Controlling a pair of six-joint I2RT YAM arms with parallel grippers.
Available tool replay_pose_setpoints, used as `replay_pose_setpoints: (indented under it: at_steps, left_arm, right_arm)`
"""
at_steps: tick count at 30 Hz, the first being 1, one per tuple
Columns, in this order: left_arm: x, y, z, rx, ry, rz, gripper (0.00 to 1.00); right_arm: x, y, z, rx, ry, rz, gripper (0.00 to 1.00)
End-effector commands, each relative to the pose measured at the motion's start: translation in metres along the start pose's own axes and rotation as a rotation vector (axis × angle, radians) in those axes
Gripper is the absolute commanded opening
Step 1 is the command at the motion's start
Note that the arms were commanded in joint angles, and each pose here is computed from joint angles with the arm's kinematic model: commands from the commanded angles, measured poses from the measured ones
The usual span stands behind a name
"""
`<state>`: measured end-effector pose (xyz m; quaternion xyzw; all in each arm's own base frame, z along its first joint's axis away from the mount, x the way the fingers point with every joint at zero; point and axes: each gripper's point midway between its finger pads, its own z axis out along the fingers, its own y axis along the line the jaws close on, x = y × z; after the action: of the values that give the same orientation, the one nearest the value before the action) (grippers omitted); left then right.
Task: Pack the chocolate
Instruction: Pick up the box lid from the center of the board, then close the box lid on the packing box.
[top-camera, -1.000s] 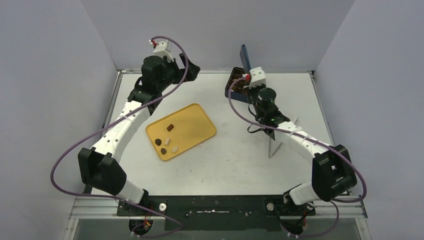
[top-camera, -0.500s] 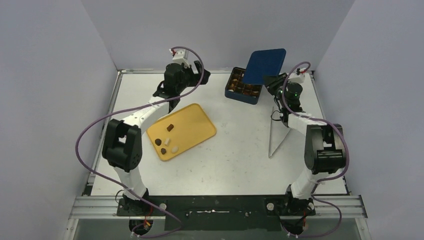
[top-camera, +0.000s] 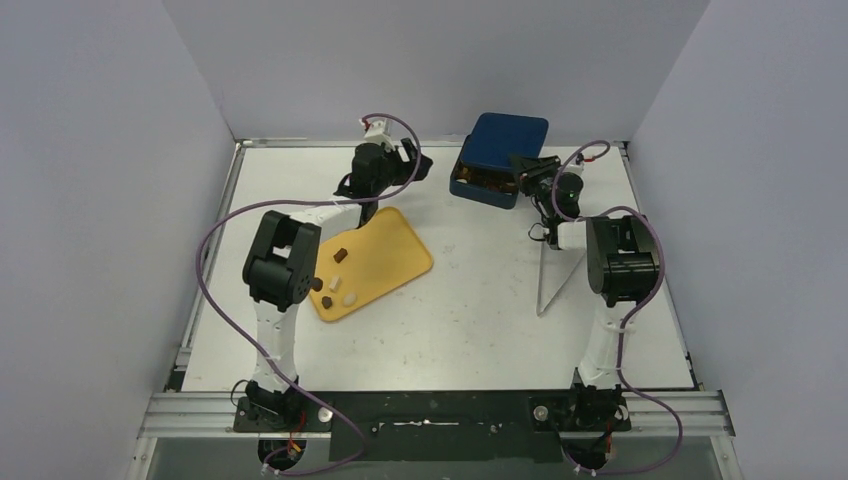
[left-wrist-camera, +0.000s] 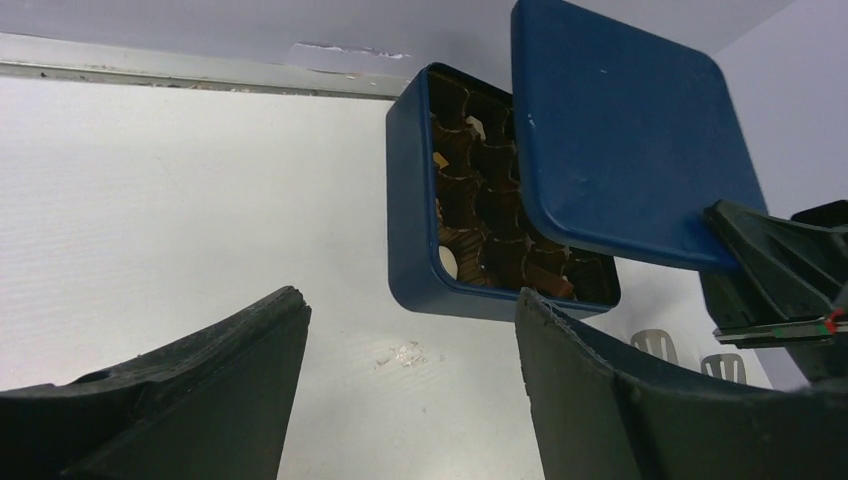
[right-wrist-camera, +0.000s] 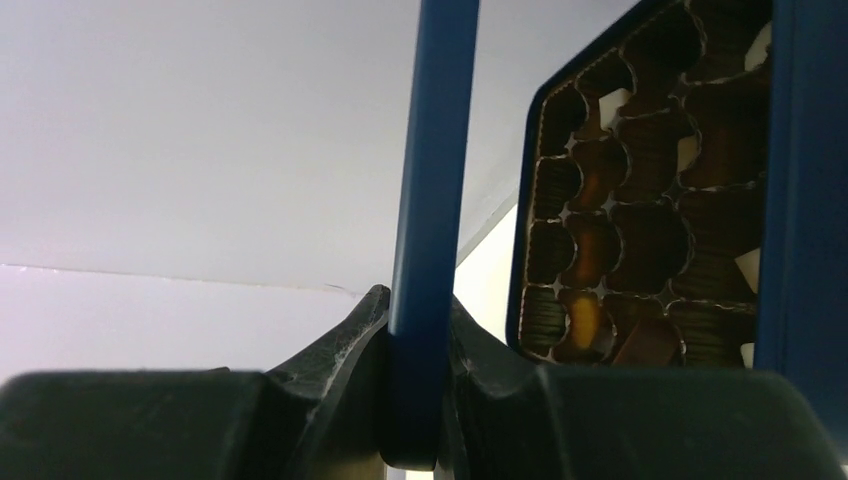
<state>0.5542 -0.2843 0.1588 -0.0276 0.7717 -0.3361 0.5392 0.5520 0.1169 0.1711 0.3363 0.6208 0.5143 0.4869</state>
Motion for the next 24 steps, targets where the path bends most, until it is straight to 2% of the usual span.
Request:
replay_pose_setpoints:
  at_steps: [1, 6, 18, 24]
  left_arm:
    - [-0.039, -0.034, 0.012, 0.122, -0.128, 0.000, 0.72]
    - [-0.027, -0.035, 0.023, 0.142, -0.128, -0.003, 0.66]
    - [0.012, -0.038, 0.056, 0.173, -0.087, -0.007, 0.63]
    - [0.025, -0.030, 0.068, 0.167, -0.078, 0.005, 0.62]
  right_arm:
    - [-0.002, 0.034, 0.014, -0.137, -0.002, 0.045, 0.12]
    - [0.009, 0.011, 0.021, -0.074, 0.037, 0.062, 0.14]
    - [0.031, -0.049, 0.010, 0.123, 0.140, 0.051, 0.17]
    - [0.027, -0.052, 0.006, 0.139, 0.120, 0.038, 0.18]
